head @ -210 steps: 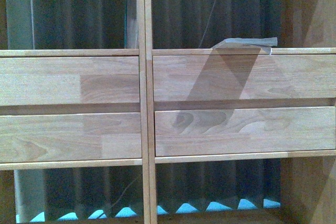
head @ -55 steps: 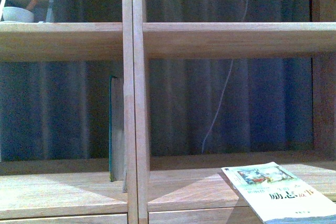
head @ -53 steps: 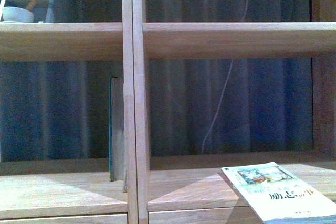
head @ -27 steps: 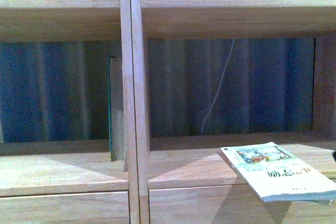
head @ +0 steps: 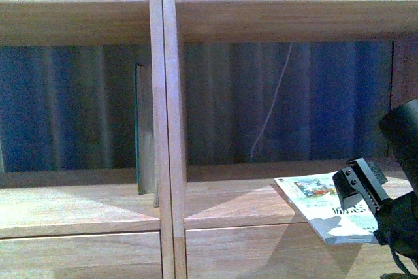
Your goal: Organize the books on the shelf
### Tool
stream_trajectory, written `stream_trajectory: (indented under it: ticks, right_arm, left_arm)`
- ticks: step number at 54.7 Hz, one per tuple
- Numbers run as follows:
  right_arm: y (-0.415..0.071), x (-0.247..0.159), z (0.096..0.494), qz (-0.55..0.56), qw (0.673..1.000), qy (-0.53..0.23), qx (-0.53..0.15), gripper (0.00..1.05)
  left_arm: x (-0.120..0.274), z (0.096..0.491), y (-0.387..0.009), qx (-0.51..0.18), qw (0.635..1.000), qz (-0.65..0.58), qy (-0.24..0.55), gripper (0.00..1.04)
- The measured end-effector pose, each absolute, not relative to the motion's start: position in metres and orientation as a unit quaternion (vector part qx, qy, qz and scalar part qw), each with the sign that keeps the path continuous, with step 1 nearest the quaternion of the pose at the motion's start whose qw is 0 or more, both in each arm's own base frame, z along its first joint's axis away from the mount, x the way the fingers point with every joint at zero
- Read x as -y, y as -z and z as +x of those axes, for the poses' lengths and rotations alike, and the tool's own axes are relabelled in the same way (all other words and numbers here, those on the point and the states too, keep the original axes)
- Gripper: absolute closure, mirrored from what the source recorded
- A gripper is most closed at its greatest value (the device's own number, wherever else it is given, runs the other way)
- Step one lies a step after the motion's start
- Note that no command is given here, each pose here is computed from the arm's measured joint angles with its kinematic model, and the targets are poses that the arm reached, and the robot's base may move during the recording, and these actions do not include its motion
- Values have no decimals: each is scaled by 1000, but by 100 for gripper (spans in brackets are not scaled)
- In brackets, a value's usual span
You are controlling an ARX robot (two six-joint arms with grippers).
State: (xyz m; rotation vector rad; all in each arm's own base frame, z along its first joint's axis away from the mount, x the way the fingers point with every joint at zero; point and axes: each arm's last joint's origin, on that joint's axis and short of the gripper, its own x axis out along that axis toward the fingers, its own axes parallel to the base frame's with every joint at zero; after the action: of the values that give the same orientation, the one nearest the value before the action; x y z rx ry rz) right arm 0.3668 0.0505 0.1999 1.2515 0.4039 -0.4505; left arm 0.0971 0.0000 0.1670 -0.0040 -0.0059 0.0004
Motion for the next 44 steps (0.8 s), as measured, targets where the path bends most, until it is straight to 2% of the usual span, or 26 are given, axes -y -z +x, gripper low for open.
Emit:
stream_trajectory:
  ticks: [33, 36, 44]
  right_arm:
    - [-210, -28, 409, 592, 754, 234, -162, 7]
    - [-211, -27, 411, 594, 752, 236, -163, 11]
    - [-207, -25, 415, 592, 750, 242, -166, 33]
  left_arm:
    - [0, 97, -167, 3, 1000, -2, 0, 7]
    - [0, 97, -167, 3, 1000, -2, 0, 7]
    - [0, 97, -167, 3, 1000, -2, 0, 7]
